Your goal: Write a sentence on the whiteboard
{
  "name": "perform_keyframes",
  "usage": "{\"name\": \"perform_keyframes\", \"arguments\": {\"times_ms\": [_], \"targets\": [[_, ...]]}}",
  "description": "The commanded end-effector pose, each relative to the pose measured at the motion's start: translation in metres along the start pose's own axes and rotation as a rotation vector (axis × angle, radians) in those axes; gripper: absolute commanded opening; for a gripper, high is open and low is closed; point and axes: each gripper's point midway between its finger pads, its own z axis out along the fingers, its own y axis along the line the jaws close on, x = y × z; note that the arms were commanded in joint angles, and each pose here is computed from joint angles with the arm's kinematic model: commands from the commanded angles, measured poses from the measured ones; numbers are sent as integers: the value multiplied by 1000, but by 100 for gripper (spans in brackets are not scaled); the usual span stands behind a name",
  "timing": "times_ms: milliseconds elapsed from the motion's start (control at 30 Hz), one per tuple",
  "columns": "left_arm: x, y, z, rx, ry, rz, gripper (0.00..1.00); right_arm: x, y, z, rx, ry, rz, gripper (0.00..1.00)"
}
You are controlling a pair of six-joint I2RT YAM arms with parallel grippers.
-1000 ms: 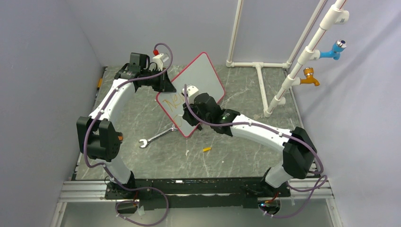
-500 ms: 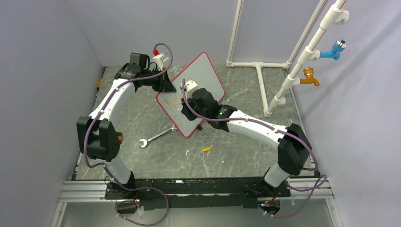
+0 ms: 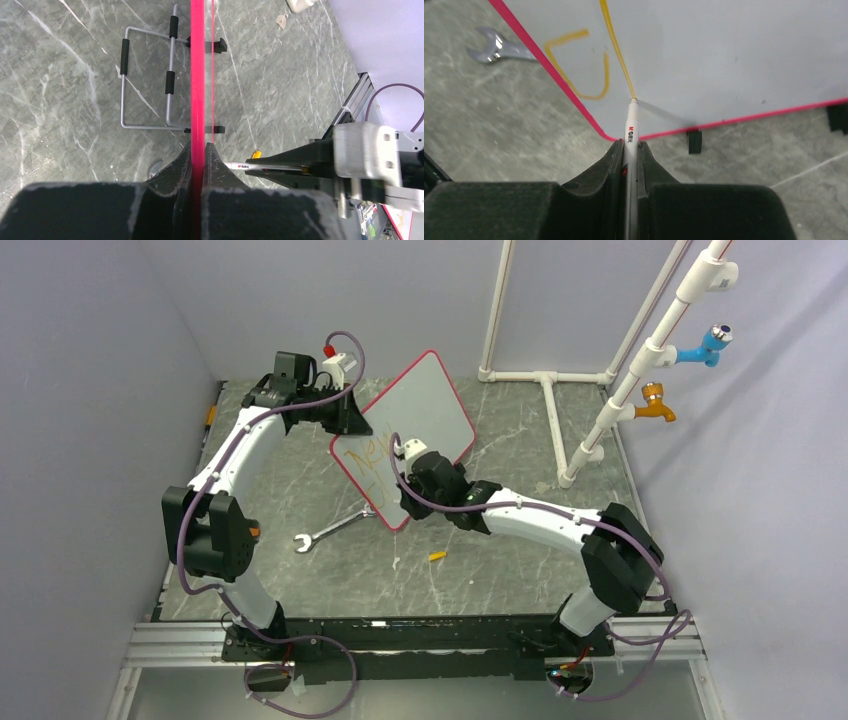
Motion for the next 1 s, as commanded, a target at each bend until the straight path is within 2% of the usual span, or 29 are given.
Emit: {"name": "perform_keyframes", "arguments": {"times_ms": [0,300,600,967], "targets": [[6,-5,2,6,12,49,0,2,0,-5,-5,-32,46,0],[6,-6,1,6,11,50,0,-21,3,-6,-6,-63,29,0],[6,-6,0,2,10,53,0,-68,15,-33,-51,-175,28,0],[6,-7,0,5,10,51,0,-71,16,-13,-45,-157,16,0]]}}
